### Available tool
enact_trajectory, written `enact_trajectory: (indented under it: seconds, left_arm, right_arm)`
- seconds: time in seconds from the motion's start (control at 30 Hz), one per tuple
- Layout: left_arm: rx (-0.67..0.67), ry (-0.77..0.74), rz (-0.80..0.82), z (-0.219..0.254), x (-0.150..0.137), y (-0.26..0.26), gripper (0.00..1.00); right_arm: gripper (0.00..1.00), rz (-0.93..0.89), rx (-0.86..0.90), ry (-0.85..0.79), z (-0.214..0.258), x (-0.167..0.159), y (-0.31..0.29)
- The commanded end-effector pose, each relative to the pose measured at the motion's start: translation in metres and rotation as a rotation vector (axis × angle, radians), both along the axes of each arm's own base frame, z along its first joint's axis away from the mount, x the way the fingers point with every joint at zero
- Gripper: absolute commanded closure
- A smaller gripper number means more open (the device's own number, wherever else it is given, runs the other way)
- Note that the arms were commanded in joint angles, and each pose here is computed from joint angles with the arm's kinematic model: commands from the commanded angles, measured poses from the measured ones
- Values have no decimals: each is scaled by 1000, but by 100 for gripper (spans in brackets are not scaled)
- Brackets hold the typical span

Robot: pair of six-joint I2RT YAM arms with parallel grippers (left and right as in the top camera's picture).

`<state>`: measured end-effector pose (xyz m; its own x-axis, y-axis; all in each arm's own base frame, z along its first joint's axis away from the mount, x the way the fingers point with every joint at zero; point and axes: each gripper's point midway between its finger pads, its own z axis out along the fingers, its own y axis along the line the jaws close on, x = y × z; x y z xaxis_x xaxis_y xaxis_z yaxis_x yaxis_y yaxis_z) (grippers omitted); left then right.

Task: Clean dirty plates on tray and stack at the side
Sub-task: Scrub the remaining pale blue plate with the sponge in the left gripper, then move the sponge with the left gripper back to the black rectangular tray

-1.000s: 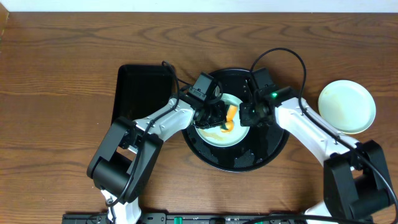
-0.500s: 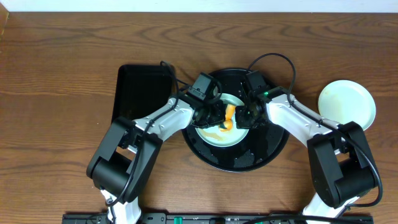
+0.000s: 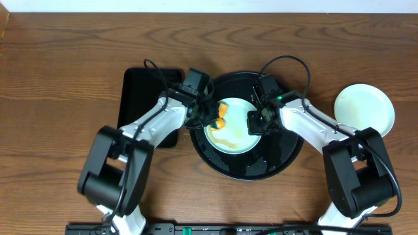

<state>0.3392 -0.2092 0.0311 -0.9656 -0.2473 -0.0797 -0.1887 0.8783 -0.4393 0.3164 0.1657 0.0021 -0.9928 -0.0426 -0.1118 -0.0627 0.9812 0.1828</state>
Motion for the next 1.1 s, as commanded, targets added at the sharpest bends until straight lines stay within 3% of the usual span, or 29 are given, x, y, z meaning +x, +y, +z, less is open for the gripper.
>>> enact_trajectory:
  seconds: [0.0,0.23,0.57,0.77,1.07]
  left_arm:
    - [59,-126,-14,39,5,19,93]
    - [310,-224,87,84,-10,80,92]
    - [370,-178,216,90,-11,139,92]
    - [410,-173,257,87,0,186,92]
    - [408,-70,146,50,-2,195,92]
  right_arm:
    - [99,13,-28,32,-13,-6,-2]
    - [97,23,7,-80,16,11,3]
    - [78,-39,-51,-276,66,38,-21]
    - [77,-60,-86,-231,52,35,-34]
    - [78,-34,-73,-112,17,22,-26]
